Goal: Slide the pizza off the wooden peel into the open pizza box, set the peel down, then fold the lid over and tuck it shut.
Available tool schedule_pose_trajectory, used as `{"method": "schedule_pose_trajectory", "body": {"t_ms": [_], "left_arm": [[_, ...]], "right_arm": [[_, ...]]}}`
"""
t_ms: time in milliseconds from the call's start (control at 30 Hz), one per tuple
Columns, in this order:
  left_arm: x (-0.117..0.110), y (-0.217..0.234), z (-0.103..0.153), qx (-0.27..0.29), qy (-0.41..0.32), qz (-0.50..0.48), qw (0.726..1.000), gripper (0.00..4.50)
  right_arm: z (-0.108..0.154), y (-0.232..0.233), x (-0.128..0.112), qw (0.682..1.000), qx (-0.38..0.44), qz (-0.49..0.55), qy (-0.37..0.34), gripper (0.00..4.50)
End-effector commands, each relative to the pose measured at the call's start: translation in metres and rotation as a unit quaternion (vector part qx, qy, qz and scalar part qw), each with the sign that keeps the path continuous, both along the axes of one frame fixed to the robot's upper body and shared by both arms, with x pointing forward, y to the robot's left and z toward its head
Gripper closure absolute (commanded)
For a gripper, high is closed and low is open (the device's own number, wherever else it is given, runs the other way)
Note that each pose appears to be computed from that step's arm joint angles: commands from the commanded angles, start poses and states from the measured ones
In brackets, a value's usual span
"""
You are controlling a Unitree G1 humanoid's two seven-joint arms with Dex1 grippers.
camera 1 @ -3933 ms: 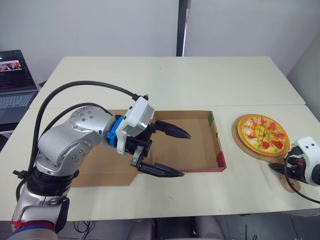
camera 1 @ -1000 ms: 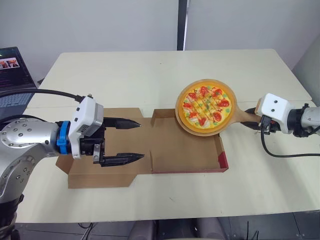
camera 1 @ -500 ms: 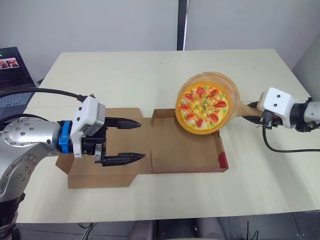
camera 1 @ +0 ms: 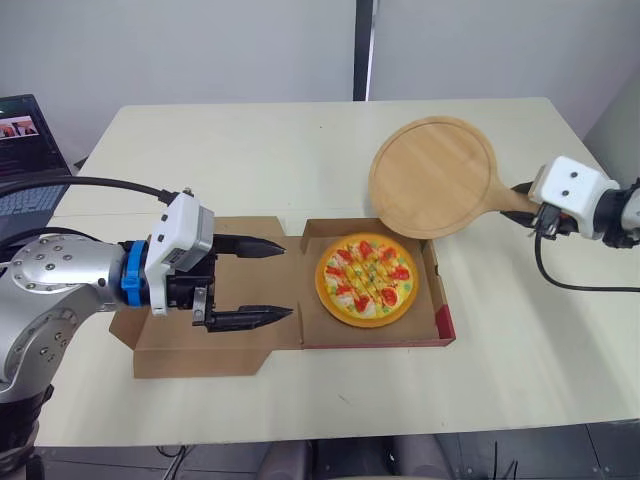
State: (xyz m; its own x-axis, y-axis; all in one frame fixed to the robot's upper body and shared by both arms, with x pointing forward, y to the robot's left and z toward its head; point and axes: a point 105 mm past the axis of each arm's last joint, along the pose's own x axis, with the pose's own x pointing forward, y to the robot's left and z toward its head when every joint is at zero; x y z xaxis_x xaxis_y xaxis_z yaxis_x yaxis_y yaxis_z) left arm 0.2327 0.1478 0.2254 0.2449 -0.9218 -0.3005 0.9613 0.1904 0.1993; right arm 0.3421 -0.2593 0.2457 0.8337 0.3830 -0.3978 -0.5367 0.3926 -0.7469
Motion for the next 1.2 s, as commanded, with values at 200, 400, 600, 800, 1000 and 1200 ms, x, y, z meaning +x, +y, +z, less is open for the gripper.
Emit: {"method": "schedule_pose_trajectory", "body": {"t_ms": [200,400,600,800,1000,1200], "left_arm": [[-0.002,-0.005,0.007,-0.008,-0.017,-0.011,1.0,0.0],[0.0,-0.007,0.005,-0.013,-0.012,-0.018,1.0,0.0],[0.0,-0.019,0.006,-0.03,-0.009,-0.046,0.998,0.0],[-0.001,-0.028,0.011,-0.046,-0.01,-0.068,0.997,0.0],[0.001,-0.037,0.016,-0.063,-0.013,-0.08,0.995,0.0],[0.002,-0.039,0.015,-0.065,-0.017,-0.079,0.995,0.0]], "right_arm": [[0.028,-0.047,-0.031,0.992,0.087,-0.081,-0.037,2.91],[-0.025,-0.079,-0.071,0.974,0.158,-0.162,0.023,2.91],[-0.069,-0.096,-0.098,0.942,0.227,-0.242,0.057,2.91],[-0.096,-0.096,-0.11,0.903,0.3,-0.301,0.068,2.91],[-0.12,-0.099,-0.111,0.876,0.325,-0.347,0.085,2.91],[-0.134,-0.102,-0.11,0.858,0.338,-0.373,0.104,2.2]]}}
